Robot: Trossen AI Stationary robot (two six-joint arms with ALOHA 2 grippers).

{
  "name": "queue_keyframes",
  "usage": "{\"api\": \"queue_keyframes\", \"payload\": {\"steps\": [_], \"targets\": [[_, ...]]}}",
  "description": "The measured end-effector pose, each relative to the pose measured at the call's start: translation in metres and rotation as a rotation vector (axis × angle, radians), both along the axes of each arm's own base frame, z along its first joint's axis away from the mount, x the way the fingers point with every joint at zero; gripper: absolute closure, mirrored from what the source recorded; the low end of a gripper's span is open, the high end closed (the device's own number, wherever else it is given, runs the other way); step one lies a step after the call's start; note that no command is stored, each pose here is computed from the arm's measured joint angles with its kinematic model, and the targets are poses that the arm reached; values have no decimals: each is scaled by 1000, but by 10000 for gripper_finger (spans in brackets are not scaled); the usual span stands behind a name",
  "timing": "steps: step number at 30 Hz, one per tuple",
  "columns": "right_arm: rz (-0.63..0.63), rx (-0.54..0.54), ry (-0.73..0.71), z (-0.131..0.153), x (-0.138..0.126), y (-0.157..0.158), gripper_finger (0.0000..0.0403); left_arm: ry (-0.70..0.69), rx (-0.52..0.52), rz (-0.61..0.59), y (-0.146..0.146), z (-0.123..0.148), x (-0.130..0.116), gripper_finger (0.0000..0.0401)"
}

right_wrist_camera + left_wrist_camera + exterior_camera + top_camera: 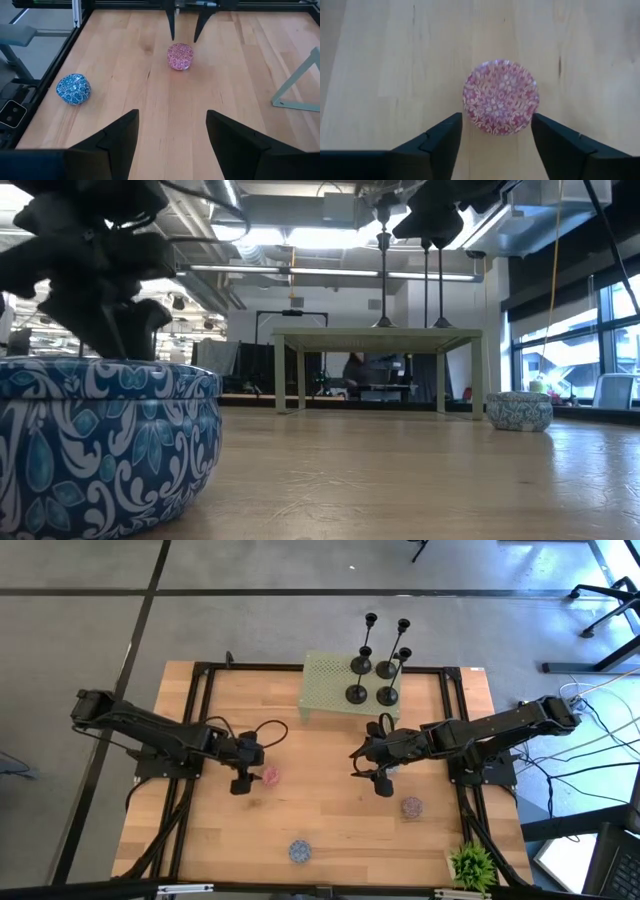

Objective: Pick & Place candle stick holders
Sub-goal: Put the pink scented candle on the shelf

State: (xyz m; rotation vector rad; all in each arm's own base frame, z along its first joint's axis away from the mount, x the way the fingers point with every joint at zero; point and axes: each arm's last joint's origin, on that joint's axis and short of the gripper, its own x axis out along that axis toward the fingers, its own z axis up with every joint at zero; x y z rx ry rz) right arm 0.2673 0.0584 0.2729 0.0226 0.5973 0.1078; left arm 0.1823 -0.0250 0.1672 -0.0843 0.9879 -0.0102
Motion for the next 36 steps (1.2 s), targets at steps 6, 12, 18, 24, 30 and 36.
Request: {"api": "queue_keyframes", "payload": {"steps": [6,12,18,24,30,36], "targets": [[18,-26,-3,0,0,0,167,82,-42,-37,-3,-14,6,126],[54,-76,-10,0,0,0,167,51,0,-38,-3,-19,15,110],[60,-85,-12,0,0,0,167,17,19,-37,-3,-22,21,108],[83,-120,-19,0,0,0,167,-24,9,-49,-4,-23,27,108],[97,-142,-45,2,1,0,167,-85,2,-67,-5,-19,32,108],[100,-145,-51,3,2,0,167,-130,4,-64,-5,-17,36,108]]}}
